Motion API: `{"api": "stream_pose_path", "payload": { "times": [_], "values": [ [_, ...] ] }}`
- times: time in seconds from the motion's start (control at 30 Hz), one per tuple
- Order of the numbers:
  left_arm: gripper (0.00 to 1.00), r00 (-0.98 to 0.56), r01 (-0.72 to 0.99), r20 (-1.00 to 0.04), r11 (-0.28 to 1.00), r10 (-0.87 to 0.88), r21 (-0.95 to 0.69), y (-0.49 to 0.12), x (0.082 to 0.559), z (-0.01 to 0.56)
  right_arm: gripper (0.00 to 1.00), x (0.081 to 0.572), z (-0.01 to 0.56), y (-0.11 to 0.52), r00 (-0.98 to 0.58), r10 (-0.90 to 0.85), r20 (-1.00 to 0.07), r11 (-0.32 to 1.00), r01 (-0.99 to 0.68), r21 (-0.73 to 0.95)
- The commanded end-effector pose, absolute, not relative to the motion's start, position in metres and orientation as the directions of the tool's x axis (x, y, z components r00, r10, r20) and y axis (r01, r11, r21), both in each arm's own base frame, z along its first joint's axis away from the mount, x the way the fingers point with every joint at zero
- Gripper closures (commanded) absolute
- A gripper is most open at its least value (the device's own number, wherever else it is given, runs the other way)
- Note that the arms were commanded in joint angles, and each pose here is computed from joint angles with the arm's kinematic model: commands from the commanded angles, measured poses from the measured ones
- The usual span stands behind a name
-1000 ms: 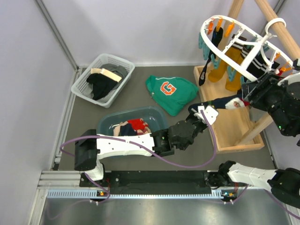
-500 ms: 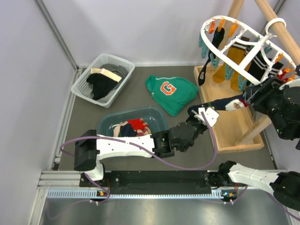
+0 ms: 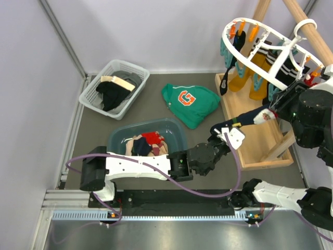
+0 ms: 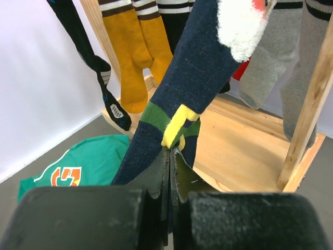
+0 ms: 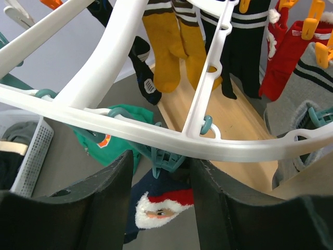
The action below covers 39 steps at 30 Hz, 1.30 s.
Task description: Remove the socks clipped to the hanger
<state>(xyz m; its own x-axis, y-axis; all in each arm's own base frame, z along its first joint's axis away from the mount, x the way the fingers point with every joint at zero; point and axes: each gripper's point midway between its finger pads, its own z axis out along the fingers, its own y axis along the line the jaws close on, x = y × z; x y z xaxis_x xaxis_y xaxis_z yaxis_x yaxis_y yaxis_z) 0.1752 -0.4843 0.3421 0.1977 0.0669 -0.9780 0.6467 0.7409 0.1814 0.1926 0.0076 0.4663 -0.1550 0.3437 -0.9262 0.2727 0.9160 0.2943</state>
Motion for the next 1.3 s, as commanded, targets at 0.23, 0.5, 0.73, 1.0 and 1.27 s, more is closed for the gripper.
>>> {"api": "stream_pose_path", "payload": {
  "times": [0.23,0.5,0.73,1.0,1.27],
  "values": [
    [1.00,0.225,0.654,-0.973,0.748,-0.052,0.111,-0.464,0.161,0.378,0.55,0.192,0.450,-0.002,-0.208,0.269,-0.940,0.921,0.342,0.188],
    [1.00,0.224,0.731,-0.969,0.675,-0.106,0.096,-0.466,0.144,0.376,0.56,0.192,0.446,-0.001,-0.214,0.280,-0.936,0.915,0.354,0.193],
    [1.00,0.212,0.775,-0.971,0.624,-0.110,0.098,-0.476,0.129,0.370,0.56,0.191,0.442,0.000,-0.227,0.288,-0.930,0.913,0.358,0.195],
    [1.00,0.217,0.775,-0.970,0.623,-0.109,0.104,-0.477,0.124,0.372,0.64,0.188,0.437,-0.002,-0.242,0.284,-0.928,0.914,0.361,0.185],
    [1.00,0.223,0.773,-0.969,0.624,-0.102,0.112,-0.478,0.121,0.371,0.57,0.188,0.436,-0.002,-0.237,0.303,-0.923,0.906,0.371,0.202]
  ]
}}
